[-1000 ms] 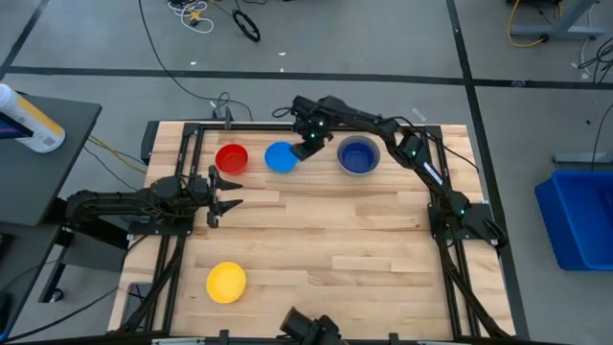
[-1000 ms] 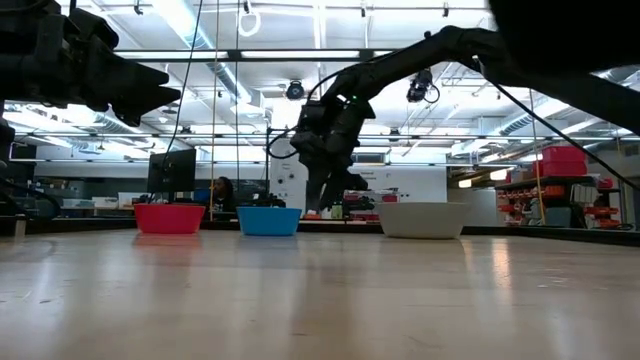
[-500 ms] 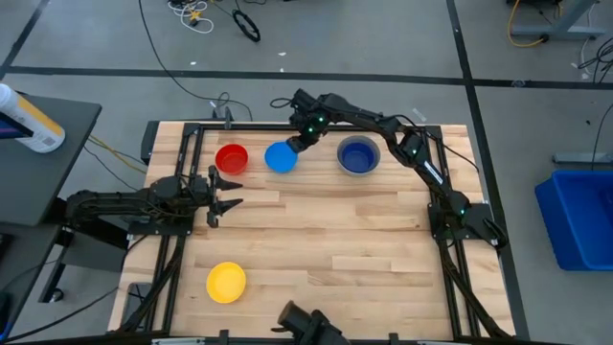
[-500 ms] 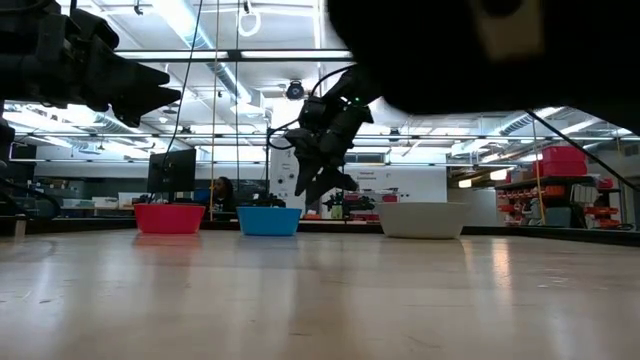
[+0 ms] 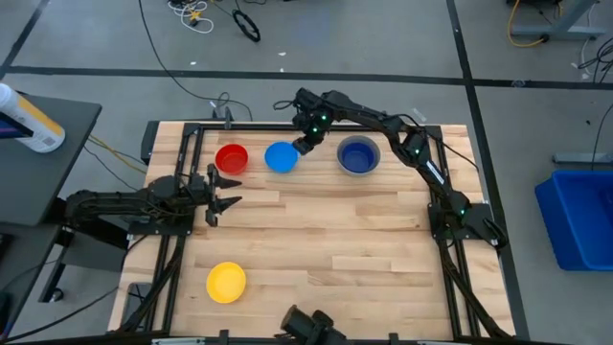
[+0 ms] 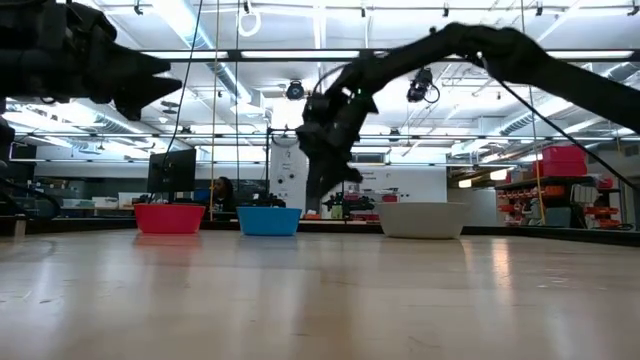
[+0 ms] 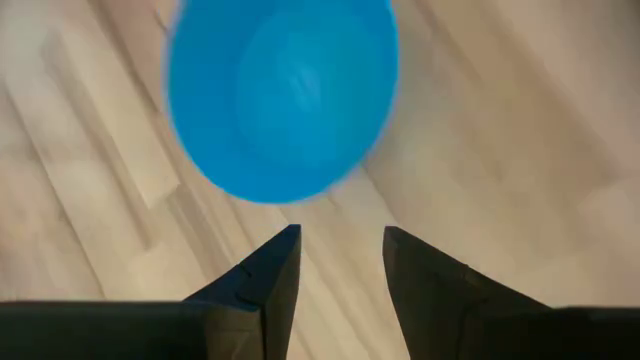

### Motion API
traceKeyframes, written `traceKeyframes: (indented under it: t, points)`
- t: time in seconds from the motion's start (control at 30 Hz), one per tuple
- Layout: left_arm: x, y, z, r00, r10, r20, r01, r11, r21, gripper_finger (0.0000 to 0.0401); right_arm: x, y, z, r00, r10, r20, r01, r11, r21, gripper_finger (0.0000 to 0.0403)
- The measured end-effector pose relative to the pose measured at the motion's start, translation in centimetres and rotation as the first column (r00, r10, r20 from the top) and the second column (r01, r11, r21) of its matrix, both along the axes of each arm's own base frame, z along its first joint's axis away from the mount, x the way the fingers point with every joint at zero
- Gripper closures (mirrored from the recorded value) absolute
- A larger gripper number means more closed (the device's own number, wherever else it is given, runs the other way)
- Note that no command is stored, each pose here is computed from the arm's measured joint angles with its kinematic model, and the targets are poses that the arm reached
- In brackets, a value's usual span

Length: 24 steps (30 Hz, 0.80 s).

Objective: Nest bowls inside each other
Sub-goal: Stack the light blue bowl on the dark blue bowl

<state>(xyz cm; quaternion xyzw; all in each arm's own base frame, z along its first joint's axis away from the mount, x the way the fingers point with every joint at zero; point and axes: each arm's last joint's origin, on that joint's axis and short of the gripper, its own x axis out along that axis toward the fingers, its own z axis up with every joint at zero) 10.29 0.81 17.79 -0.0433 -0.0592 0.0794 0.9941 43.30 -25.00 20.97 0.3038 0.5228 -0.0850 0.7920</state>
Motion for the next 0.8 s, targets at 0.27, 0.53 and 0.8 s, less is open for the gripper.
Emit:
traceKeyframes:
  t: [0.27, 0.53, 0.8]
  points:
    - [2.2, 0.2, -0.6, 0.996, 0.045, -0.075, -0.046, 0.999, -0.016, 0.0177, 1.5, 5.3, 9.5, 0.912, 0.262, 0.314, -0.168, 0.94, -0.296, 0.0226]
    - [9.5, 1.3, 0.0, 0.919, 0.167, -0.358, -0.152, 0.986, 0.07, 0.0177, -0.2, 14.0, 15.6, 0.893, 0.393, 0.219, -0.251, 0.839, -0.483, 0.0207]
    - [14.7, 5.8, -0.8, 0.781, 0.299, -0.548, -0.269, 0.953, 0.137, 0.0177, -2.6, 20.4, 14.5, 0.922, 0.386, -0.019, -0.335, 0.774, -0.538, 0.0194]
